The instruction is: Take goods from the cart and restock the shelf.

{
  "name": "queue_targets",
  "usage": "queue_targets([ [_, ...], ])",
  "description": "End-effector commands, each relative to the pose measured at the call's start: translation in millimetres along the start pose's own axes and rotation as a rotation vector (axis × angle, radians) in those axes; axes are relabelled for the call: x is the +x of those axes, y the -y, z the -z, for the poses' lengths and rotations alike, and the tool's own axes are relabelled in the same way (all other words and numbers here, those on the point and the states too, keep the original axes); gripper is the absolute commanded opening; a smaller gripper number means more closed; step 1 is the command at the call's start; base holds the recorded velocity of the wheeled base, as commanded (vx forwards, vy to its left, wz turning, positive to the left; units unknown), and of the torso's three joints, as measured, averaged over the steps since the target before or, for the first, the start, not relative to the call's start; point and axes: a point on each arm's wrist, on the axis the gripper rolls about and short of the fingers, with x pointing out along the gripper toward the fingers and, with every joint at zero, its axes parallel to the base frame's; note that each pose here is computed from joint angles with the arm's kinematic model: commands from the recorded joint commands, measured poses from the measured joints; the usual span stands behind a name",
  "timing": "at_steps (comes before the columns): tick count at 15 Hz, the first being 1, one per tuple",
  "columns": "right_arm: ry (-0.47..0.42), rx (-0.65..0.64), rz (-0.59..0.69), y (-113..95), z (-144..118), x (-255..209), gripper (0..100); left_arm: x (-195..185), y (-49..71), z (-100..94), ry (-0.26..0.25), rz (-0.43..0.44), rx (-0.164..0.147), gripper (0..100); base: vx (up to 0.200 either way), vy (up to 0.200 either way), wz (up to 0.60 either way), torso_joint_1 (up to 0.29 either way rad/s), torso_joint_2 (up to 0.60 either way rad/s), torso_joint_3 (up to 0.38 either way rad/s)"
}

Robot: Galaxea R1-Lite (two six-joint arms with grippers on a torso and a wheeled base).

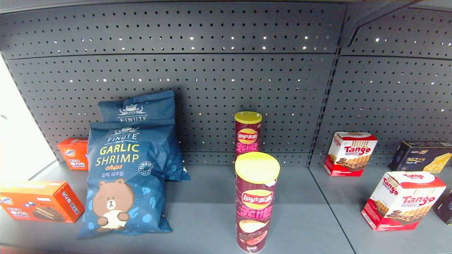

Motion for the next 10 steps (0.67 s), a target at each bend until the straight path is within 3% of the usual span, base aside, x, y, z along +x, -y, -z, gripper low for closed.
queue_targets([
  [1, 0.015, -0.001, -0.005, 0.1, 0.3, -1.1, 100, 0.3, 0.1, 0.0, -0.004, 0.004, -0.001, 100, 0.0, 0.0, 0.0, 0.0, 0.0, 0.0],
  [10, 0.015, -0.001, -0.005, 0.1, 0.3, -1.1, 100, 0.3, -0.3, 0.0, -0.004, -0.011, -0.003, 100, 0.0, 0.0, 0.0, 0.0, 0.0, 0.0],
])
